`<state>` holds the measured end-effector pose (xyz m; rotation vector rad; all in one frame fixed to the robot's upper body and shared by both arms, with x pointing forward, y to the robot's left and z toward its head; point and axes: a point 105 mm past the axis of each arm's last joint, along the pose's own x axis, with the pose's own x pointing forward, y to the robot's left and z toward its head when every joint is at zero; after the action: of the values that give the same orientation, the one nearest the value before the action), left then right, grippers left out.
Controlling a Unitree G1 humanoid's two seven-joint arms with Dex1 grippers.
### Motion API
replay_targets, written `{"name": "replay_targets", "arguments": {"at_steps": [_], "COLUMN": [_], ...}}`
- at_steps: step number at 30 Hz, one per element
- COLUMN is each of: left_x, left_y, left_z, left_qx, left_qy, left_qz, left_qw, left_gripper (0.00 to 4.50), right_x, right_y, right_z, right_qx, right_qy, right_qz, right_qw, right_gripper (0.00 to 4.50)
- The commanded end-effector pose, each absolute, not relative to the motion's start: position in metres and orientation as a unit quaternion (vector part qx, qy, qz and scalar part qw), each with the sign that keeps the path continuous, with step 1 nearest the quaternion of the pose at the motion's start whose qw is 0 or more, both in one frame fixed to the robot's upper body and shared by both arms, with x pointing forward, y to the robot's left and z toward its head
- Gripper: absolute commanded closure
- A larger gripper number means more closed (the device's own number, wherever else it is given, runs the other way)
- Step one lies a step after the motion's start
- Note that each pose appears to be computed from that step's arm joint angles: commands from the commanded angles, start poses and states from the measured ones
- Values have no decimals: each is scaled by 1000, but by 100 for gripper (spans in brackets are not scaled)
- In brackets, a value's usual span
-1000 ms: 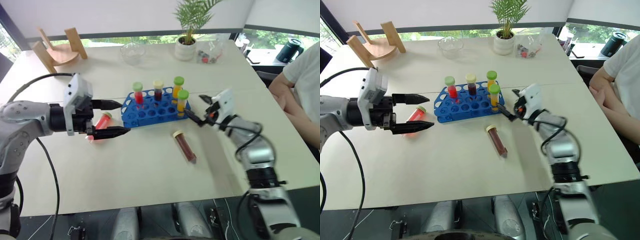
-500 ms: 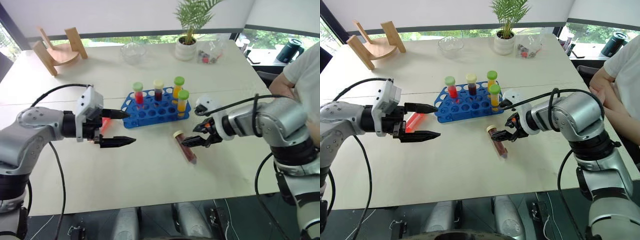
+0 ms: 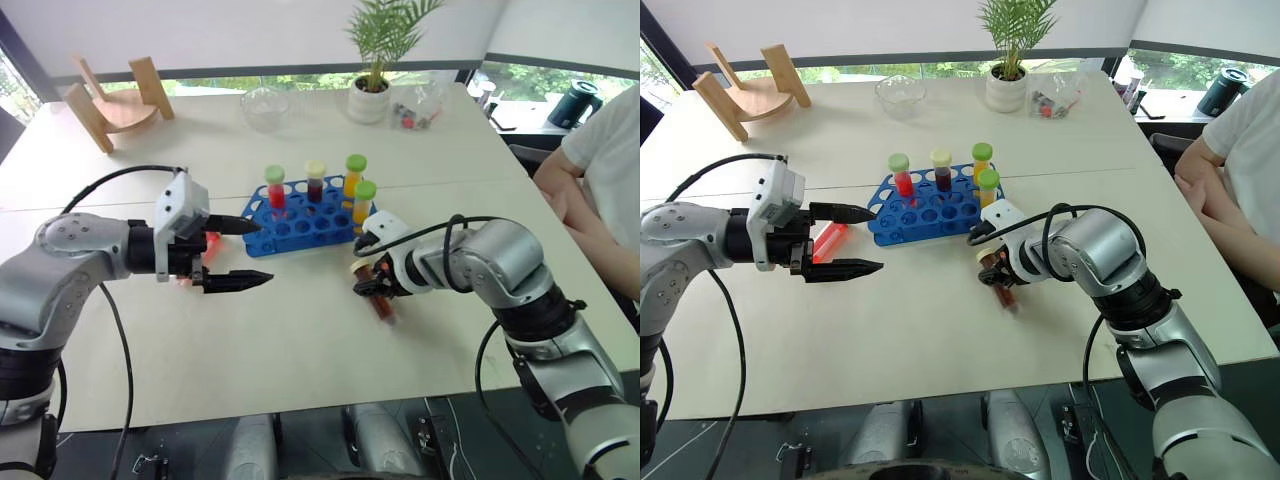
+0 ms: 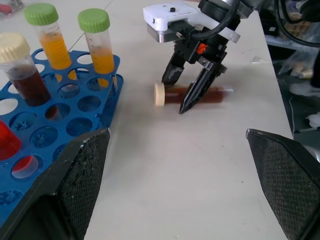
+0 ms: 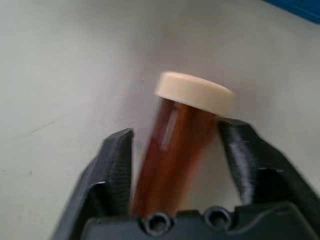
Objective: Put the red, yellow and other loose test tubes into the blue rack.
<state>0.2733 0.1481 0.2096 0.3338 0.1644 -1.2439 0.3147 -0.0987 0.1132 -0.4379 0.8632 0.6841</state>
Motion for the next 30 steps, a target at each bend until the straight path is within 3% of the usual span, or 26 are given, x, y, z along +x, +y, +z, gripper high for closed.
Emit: {"name": "replay_targets", "arguments": {"at_steps": [1, 4, 7, 11, 14, 21, 30], "left_x": [273, 275, 277, 280, 279, 274, 269], "left_y": [149, 153, 161, 172, 174, 178, 181], "left_z": [218, 221, 221, 219, 217, 220, 226], "left_qx": [171, 170, 166, 165, 163, 165, 175], "left_qy": [55, 52, 55, 65, 75, 83, 89], "left_qz": [-573, -564, -553, -538, -532, -527, -517], "left_qw": [799, 806, 815, 824, 827, 829, 833], "left_gripper": [0, 0, 0, 0, 0, 0, 0], "right_x": [303, 304, 308, 312, 332, 347, 364], "right_y": [-95, -92, -80, -60, -52, -40, -20], "right_z": [102, 117, 150, 198, 241, 234, 211], "right_qx": [-211, -211, -190, -149, -57, 46, 58], "right_qy": [424, 394, 315, 158, -43, -184, -240], "right_qz": [344, 362, 407, 463, 437, 392, 353], "right_qw": [811, 818, 836, 859, 897, 900, 902], "right_gripper": [357, 363, 363, 363, 363, 363, 363]}}
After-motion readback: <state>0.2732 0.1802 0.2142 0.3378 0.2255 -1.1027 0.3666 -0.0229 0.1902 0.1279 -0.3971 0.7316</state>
